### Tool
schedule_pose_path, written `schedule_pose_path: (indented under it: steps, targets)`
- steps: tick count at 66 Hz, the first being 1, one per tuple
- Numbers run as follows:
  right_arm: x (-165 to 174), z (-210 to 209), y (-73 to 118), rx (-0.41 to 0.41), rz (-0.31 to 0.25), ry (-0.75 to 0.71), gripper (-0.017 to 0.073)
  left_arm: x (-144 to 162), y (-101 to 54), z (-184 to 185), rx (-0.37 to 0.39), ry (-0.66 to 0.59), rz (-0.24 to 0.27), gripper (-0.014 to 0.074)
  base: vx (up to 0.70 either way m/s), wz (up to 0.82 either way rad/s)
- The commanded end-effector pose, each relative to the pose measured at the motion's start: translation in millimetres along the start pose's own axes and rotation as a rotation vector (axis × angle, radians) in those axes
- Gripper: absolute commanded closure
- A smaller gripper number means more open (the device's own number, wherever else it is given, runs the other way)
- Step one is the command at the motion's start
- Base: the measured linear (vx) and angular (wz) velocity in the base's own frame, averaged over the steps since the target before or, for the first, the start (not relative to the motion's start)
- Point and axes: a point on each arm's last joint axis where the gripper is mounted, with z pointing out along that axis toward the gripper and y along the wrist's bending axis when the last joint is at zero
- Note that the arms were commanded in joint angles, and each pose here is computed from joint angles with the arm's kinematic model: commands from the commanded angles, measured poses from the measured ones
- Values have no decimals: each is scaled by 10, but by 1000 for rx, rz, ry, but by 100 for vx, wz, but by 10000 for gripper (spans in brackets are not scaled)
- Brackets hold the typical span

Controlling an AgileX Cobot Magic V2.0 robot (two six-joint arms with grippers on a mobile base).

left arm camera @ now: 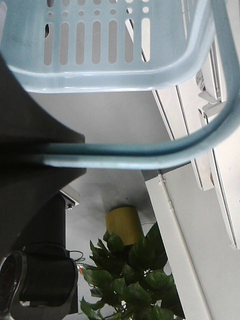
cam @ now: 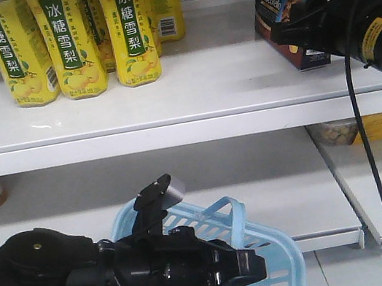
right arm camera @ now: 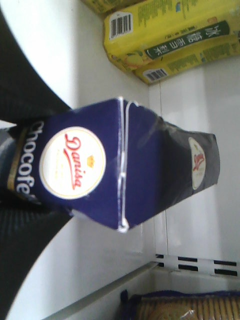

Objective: Left arm holds basket, right arm returns cookies
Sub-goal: 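Lower the cookie box onto the upper shelf beside the yellow bottles, then open the right gripper and withdraw it from the box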

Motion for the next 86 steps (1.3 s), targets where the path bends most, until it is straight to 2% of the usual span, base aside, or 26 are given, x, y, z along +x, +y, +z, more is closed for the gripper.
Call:
schedule_pose_path:
  steps: [1,30,42,66,77,86]
  targets:
    - [-200,-79,13,-16,-57,-70,231,-87,-168,-95,54,-48,31,600,0,0]
    - [-212,-105,35,-44,-47,-69,64,-87,-168,-95,54,-48,31,600,0,0]
    - [-287,-211,58,-81,-37,-91,61,-87,-168,-95,54,-48,31,600,0,0]
    - [-566,-724,155,-258,-48,-189,61,-87,-168,-95,54,-48,31,600,0,0]
    - [-709,-999,129,-266,-80,-271,62,-87,-168,-95,54,-48,31,600,0,0]
    - [-787,-1224,81,-250,-82,-333,72,-87,-168,-95,54,-48,31,600,0,0]
